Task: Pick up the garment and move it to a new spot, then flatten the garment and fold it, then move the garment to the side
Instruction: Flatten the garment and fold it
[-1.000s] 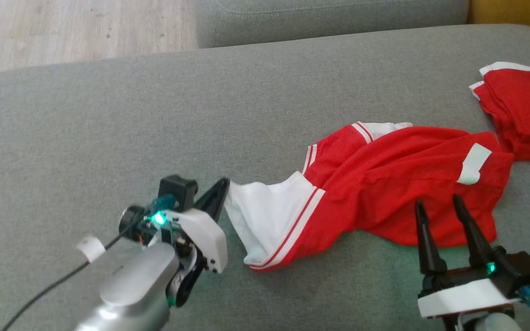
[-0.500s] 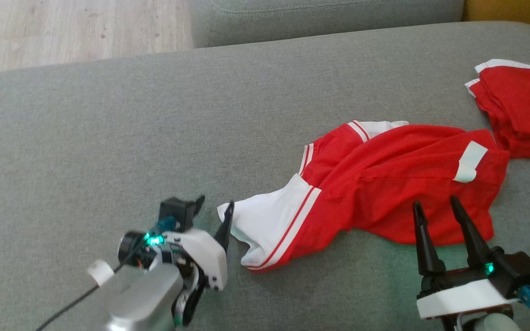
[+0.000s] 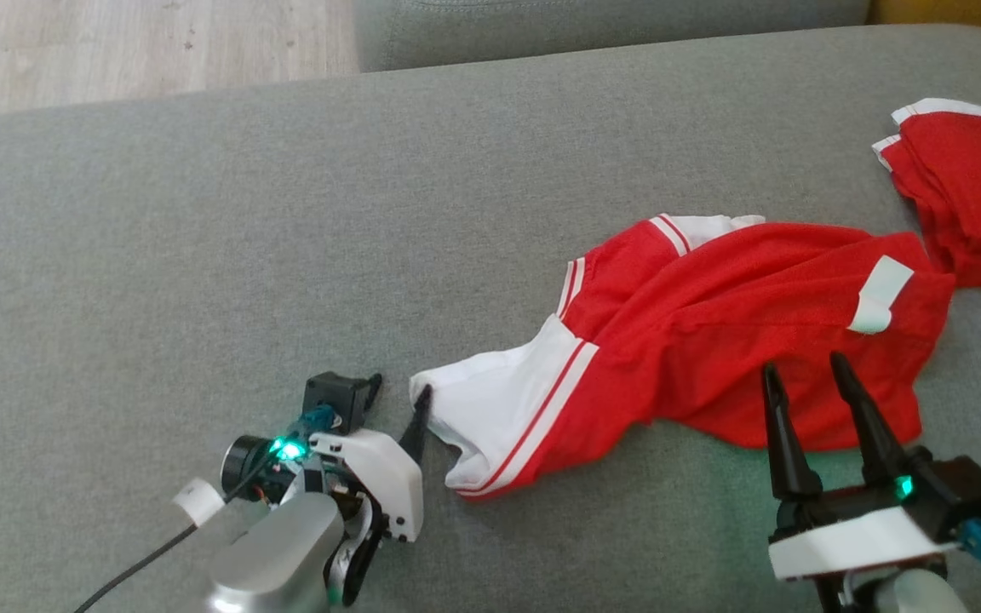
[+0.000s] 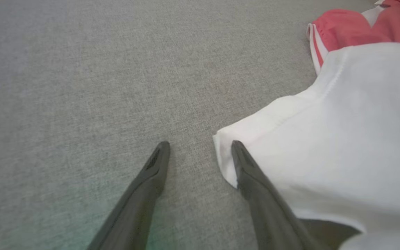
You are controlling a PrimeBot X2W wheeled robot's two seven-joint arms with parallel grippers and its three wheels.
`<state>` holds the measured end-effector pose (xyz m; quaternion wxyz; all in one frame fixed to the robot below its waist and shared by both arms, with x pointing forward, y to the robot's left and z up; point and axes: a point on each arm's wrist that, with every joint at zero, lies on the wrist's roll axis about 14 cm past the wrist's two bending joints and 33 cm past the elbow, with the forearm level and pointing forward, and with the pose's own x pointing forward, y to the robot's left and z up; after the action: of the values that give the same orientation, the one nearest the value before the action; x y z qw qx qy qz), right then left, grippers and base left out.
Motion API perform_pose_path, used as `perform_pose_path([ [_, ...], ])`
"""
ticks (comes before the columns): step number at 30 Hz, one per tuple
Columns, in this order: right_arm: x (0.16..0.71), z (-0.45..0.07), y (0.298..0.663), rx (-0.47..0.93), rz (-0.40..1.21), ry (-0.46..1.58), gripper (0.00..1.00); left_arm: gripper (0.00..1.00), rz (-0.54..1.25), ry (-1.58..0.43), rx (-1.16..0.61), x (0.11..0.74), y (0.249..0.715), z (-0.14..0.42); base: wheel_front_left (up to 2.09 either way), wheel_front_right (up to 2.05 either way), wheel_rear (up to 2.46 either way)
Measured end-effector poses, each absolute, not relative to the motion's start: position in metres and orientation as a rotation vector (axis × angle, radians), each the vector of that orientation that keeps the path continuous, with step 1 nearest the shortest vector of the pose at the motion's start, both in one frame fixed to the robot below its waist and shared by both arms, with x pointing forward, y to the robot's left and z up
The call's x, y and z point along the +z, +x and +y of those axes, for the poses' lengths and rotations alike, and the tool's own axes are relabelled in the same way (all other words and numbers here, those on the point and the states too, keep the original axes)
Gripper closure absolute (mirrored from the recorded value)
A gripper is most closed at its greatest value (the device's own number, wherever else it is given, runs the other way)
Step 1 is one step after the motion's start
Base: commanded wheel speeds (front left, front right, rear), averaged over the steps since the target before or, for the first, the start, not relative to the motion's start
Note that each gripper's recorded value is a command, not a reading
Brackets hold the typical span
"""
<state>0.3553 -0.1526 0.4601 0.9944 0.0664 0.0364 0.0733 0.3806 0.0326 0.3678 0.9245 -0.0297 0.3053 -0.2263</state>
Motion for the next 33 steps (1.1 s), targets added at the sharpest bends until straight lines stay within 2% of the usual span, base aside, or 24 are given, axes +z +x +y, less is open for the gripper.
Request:
perform_pose_path([
  [1, 0.461, -0.153, 0.357, 0.146, 0.069, 0.132, 0.00, 0.49, 0.629, -0.058, -0.470, 0.367, 0.381, 0.032, 0.00, 0.00, 0.00],
  [3, 0.463, -0.154, 0.358, 0.143, 0.063, 0.131, 0.00, 1.00, 0.633, -0.054, -0.488, 0.366, 0.381, 0.028, 0.00, 0.00, 0.00],
  [7, 0.465, -0.157, 0.356, 0.135, 0.057, 0.129, 0.00, 1.00, 0.664, -0.061, -0.552, 0.366, 0.375, 0.016, 0.00, 0.00, 0.00],
  [11, 0.467, -0.162, 0.354, 0.120, 0.049, 0.127, 0.00, 1.00, 0.614, -0.065, -0.543, 0.373, 0.378, 0.018, 0.00, 0.00, 0.00],
  [20, 0.428, -0.200, 0.343, 0.031, 0.177, 0.151, 0.00, 1.00, 0.293, 0.052, -0.425, 0.428, 0.417, 0.064, 0.00, 0.00, 0.00],
  [23, 0.422, -0.222, 0.351, -0.016, 0.217, 0.181, 0.00, 1.00, 0.192, 0.093, -0.393, 0.453, 0.434, 0.078, 0.00, 0.00, 0.00],
  [25, 0.425, -0.236, 0.369, -0.044, 0.236, 0.249, 0.00, 1.00, 0.128, 0.124, -0.381, 0.471, 0.446, 0.087, 0.00, 0.00, 0.00],
  [33, 0.416, -0.245, 0.387, -0.008, 0.340, 0.304, 0.00, 1.00, 0.105, 0.161, -0.370, 0.480, 0.457, 0.099, 0.00, 0.00, 0.00],
])
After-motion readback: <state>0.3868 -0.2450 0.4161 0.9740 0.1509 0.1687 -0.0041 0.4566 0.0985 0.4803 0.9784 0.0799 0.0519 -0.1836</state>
